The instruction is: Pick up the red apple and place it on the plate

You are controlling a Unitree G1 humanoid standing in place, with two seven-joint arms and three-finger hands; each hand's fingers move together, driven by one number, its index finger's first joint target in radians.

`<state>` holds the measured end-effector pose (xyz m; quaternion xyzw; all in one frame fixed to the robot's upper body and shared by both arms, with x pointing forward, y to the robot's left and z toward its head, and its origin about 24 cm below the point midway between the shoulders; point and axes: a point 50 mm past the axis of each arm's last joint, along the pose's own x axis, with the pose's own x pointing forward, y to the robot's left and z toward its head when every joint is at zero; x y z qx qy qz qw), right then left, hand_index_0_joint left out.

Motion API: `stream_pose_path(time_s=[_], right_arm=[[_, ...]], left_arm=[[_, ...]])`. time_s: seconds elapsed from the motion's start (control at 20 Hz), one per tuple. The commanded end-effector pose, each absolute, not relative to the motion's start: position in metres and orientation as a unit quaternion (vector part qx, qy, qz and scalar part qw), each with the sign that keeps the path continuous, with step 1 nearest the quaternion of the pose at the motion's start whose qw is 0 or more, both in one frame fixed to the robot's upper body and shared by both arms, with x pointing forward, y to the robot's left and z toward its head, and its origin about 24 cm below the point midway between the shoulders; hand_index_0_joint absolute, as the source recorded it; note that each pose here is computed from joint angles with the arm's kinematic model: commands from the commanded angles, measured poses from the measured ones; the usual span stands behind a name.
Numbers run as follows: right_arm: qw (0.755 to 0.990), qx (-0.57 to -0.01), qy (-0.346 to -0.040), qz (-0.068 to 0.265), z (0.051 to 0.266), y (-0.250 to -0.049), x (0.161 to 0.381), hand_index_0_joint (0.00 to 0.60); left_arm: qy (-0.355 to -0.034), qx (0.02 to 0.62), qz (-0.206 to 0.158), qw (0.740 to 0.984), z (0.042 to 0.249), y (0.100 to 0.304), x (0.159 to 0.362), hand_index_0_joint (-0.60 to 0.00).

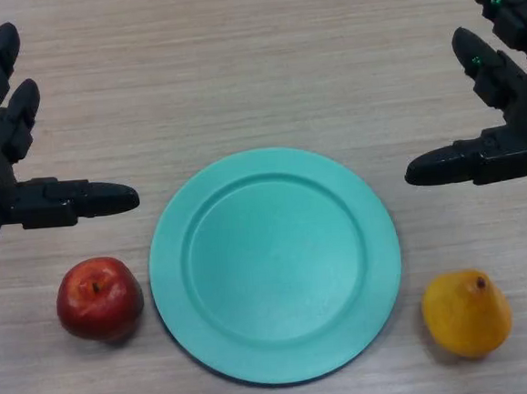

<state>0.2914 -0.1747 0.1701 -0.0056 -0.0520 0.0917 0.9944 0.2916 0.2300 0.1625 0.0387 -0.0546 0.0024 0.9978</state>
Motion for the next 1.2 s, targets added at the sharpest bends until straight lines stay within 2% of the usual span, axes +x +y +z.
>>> stream_pose_path(time_s=[0.05,0.3,0.5,0.6,0.7,0.75,0.8,0.85,0.9,0.95,1.0,1.05,1.2], right_arm=[[0.975,-0.068,-0.179,0.109,0.200,-0.178,0.285,0.000],[0.977,-0.072,-0.175,0.096,0.191,-0.183,0.286,0.000],[0.977,-0.099,-0.168,0.087,0.185,-0.185,0.283,0.000],[0.978,-0.097,-0.166,0.080,0.183,-0.184,0.284,0.000],[0.978,-0.104,-0.162,0.081,0.181,-0.182,0.286,0.000],[0.978,-0.107,-0.160,0.081,0.179,-0.182,0.287,0.000],[0.978,-0.108,-0.158,0.080,0.178,-0.182,0.287,0.000],[0.980,-0.105,-0.152,0.079,0.176,-0.182,0.289,0.000],[0.980,-0.104,-0.150,0.078,0.175,-0.182,0.290,0.000],[0.980,-0.106,-0.149,0.079,0.174,-0.179,0.293,0.000],[0.980,-0.108,-0.148,0.080,0.174,-0.179,0.293,0.000],[0.980,-0.106,-0.148,0.083,0.173,-0.177,0.295,0.000],[0.980,-0.096,-0.150,0.084,0.171,-0.175,0.296,0.000]], left_arm=[[-0.208,0.094,0.014,0.974,0.212,0.236,0.284,0.000],[-0.200,0.100,-0.002,0.975,0.205,0.235,0.283,0.000],[-0.200,0.121,-0.011,0.972,0.195,0.233,0.285,0.000],[-0.199,0.131,-0.021,0.971,0.190,0.233,0.279,0.000],[-0.200,0.124,-0.023,0.972,0.184,0.232,0.264,0.000],[-0.202,0.124,-0.011,0.972,0.177,0.237,0.245,0.000],[-0.201,0.129,-0.005,0.971,0.174,0.239,0.239,0.000],[-0.205,0.155,0.022,0.966,0.161,0.249,0.226,0.000],[-0.207,0.165,0.032,0.964,0.156,0.253,0.223,0.000],[-0.202,0.177,0.051,0.962,0.141,0.266,0.214,0.000],[-0.198,0.179,0.054,0.962,0.135,0.271,0.211,0.000],[-0.182,0.195,0.062,0.962,0.115,0.282,0.208,0.000],[-0.164,0.200,0.073,0.963,0.090,0.294,0.215,0.000]])
